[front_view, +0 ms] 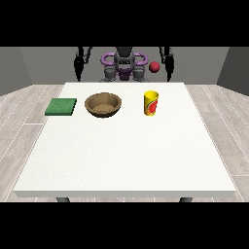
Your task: Pick the cup and pour the ball into the bowl, then pick the bowl and place it on the pad
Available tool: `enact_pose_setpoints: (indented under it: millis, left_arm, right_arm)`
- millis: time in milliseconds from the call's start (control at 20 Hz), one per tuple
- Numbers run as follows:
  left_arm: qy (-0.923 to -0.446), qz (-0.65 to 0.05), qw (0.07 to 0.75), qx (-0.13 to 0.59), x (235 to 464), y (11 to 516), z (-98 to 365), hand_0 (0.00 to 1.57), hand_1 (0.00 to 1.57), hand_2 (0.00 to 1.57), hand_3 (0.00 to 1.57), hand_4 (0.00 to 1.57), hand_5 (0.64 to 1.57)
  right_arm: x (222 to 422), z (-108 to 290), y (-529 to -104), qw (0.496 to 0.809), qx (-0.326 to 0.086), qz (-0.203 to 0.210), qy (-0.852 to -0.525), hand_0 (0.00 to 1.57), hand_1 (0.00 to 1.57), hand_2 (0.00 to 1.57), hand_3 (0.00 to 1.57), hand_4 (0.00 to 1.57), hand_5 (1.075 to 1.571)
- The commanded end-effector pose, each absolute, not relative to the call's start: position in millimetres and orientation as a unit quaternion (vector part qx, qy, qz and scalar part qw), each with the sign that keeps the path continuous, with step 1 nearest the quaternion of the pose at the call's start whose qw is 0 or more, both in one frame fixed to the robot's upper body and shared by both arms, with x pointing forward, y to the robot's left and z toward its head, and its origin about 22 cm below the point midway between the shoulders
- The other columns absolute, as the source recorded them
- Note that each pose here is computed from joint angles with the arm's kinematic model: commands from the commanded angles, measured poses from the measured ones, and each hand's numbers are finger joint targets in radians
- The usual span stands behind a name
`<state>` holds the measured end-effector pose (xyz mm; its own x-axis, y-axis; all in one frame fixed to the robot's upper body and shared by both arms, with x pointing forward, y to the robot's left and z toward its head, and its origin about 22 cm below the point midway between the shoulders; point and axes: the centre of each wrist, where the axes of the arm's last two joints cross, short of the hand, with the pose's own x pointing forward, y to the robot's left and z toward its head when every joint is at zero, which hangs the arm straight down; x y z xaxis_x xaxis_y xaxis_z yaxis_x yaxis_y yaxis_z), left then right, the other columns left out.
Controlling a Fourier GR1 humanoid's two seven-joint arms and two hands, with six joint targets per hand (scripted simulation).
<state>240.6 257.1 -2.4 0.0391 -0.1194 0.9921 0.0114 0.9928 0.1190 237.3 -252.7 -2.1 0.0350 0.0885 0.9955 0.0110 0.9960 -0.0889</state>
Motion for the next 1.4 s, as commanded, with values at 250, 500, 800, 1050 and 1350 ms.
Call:
enact_pose_setpoints:
  millis: [250, 500, 800, 1050, 1350]
  left_arm:
    - [-0.711, -0.063, 0.699, 0.048, 246.3, 263.6, 36.5, 0.0, 0.0, 0.0, 0.0, 0.0, 1.535]
    - [-0.692, 0.05, 0.713, -0.1, 255.4, 229.4, 69.1, 0.0, 0.0, 0.0, 0.0, 0.0, 1.535]
    - [-0.667, 0.053, 0.731, -0.13, 234.9, 225.2, 74.0, 0.0, 0.0, 0.0, 0.0, 0.0, 1.536]
    - [-0.768, 0.011, 0.633, -0.102, 272.9, 233.6, 111.0, 0.0, 0.0, 0.0, 0.0, 0.0, 1.517]
    - [-0.838, 0.009, 0.543, -0.056, 307.1, 251.5, 136.5, 0.0, 0.0, 0.0, 0.0, 0.0, 1.509]
  right_arm:
    - [239.6, 32.4, -264.6, 0.708, -0.054, 0.049, -0.702, 0.0, 0.0, 0.0, 0.31, 1.06, 1.571]
    - [251.9, 80.1, -175.2, 0.711, 0.059, 0.011, -0.701, 0.0, 0.0, 0.0, 0.0, 0.83, 1.571]
    - [217.3, 81.9, -104.6, 0.755, 0.064, -0.011, -0.652, 0.0, 0.0, 0.0, 0.0, 0.57, 1.571]
    - [258.8, 147.8, -92.1, 0.641, 0.053, 0.055, -0.764, 0.0, 0.0, 0.0, 0.0, 0.2, 1.57]
    - [268.6, 158.4, -111.9, 0.574, 0.063, 0.071, -0.813, 0.0, 0.0, 0.0, 0.0, 0.0, 1.57]
